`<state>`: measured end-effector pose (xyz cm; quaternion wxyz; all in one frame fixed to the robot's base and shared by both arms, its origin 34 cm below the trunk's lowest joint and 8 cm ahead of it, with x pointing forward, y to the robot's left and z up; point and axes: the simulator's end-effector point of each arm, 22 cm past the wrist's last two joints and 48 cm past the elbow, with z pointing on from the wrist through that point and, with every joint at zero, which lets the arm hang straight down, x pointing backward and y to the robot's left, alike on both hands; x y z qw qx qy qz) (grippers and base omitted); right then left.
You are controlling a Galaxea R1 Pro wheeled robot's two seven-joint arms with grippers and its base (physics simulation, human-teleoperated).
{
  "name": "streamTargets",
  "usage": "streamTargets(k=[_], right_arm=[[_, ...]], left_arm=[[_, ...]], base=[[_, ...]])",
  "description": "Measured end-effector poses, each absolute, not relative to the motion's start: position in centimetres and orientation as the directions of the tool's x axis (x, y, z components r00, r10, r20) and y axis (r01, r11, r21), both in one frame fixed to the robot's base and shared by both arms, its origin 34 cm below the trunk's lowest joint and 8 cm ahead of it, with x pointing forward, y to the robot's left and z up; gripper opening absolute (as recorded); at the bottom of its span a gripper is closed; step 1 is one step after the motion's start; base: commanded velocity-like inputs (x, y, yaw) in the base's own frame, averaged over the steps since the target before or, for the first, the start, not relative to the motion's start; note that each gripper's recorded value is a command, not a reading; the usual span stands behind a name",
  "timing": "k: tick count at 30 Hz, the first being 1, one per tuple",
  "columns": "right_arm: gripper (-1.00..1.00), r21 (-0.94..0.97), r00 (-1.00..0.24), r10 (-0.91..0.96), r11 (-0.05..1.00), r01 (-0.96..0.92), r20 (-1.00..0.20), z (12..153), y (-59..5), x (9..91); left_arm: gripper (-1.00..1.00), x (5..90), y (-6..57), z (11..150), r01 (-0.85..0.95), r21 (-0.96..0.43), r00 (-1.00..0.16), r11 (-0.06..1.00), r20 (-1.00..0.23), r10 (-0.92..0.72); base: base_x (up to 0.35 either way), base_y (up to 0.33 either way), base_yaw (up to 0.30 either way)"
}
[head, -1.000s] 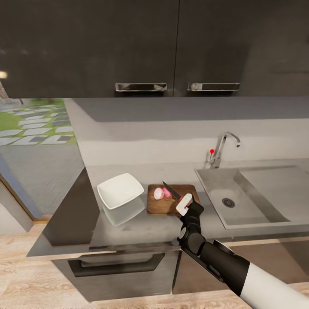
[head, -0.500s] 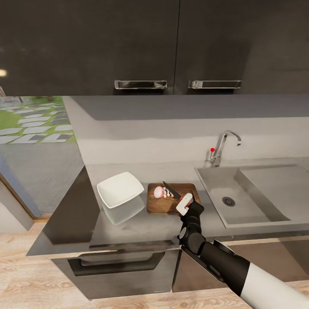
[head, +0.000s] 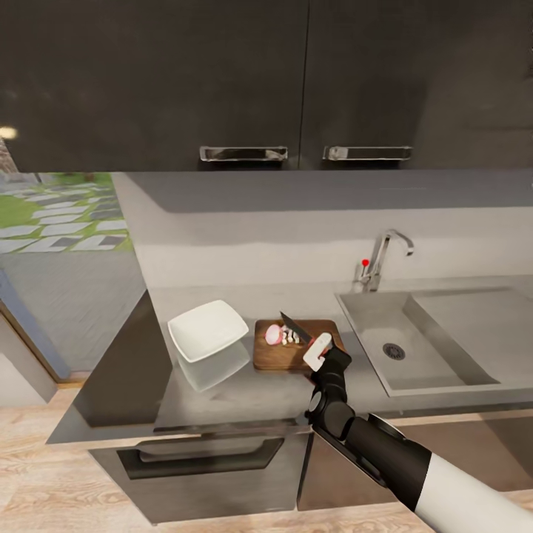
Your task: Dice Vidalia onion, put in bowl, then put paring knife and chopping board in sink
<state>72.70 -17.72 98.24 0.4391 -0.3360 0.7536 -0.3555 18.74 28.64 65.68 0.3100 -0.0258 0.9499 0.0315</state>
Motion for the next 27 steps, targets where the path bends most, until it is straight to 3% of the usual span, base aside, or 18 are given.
streamTargets(k=[7,16,27], right_arm=[[-1.00,-0.833,-0.384,-0.819,0.521,-0.185,-0.427,98.91,-17.71,72.67],[-1.00,-0.834,-0.381,-0.819,0.522,-0.180,-0.430,99.27,-17.70,72.66],[-1.00,-0.833,-0.386,-0.818,0.521,-0.185,-0.426,98.89,-17.77,72.68]], left_arm=[[1.00,19.09,28.65,65.76,-0.069,0.043,-0.800,0.997,-0.600,-0.029],[1.00,19.29,28.65,65.80,-0.070,0.043,-0.796,0.997,-0.605,-0.030],[1.00,19.11,28.63,65.76,-0.069,0.043,-0.799,0.997,-0.600,-0.030]], base=[[-0.001,0.034,0.000],[-0.064,0.268,0.000],[0.001,0.010,0.000]])
